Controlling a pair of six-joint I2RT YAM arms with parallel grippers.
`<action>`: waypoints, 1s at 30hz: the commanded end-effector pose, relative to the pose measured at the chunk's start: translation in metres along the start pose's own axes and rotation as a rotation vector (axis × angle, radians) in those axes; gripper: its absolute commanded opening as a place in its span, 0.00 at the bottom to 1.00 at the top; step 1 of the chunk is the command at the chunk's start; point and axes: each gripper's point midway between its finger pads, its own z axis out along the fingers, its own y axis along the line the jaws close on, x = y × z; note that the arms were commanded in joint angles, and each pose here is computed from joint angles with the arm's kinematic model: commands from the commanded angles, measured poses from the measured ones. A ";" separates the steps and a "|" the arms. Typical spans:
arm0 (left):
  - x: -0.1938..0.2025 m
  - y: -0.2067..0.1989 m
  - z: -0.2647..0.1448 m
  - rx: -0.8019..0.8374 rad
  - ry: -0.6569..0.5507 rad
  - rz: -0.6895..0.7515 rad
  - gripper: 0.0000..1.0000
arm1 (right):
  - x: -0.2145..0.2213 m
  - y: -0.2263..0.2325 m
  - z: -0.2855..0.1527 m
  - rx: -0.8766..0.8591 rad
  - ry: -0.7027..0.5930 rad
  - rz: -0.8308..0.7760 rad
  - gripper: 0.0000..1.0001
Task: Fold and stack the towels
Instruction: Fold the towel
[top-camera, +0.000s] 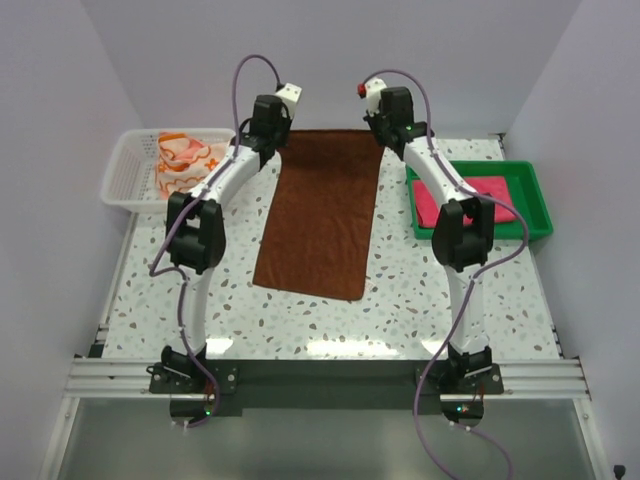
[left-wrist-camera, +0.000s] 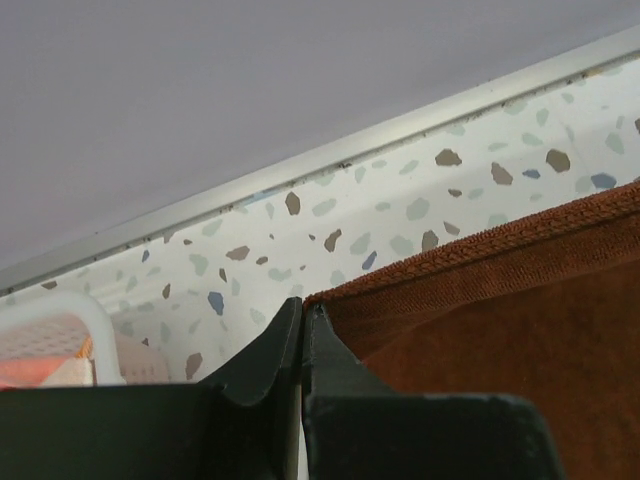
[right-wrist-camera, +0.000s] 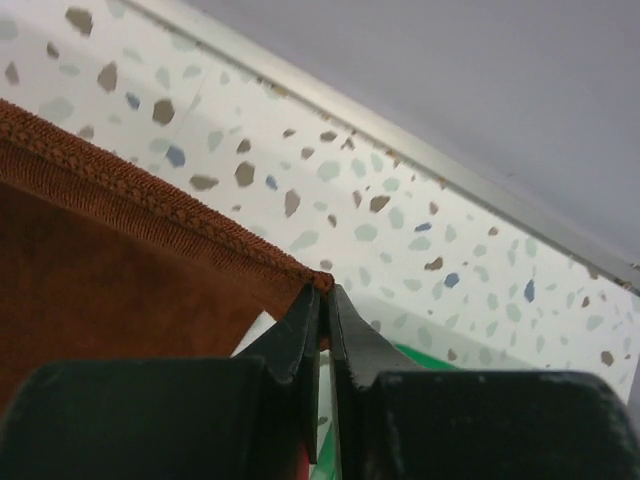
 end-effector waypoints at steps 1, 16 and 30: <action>-0.018 0.047 -0.029 -0.127 -0.046 0.022 0.00 | 0.007 -0.021 -0.029 0.029 0.030 -0.025 0.00; 0.038 0.041 -0.121 -0.040 0.065 0.058 0.00 | 0.063 0.063 -0.148 -0.149 0.223 -0.111 0.00; 0.102 0.020 -0.165 0.030 0.189 -0.034 0.00 | 0.106 0.084 -0.189 -0.174 0.293 -0.034 0.00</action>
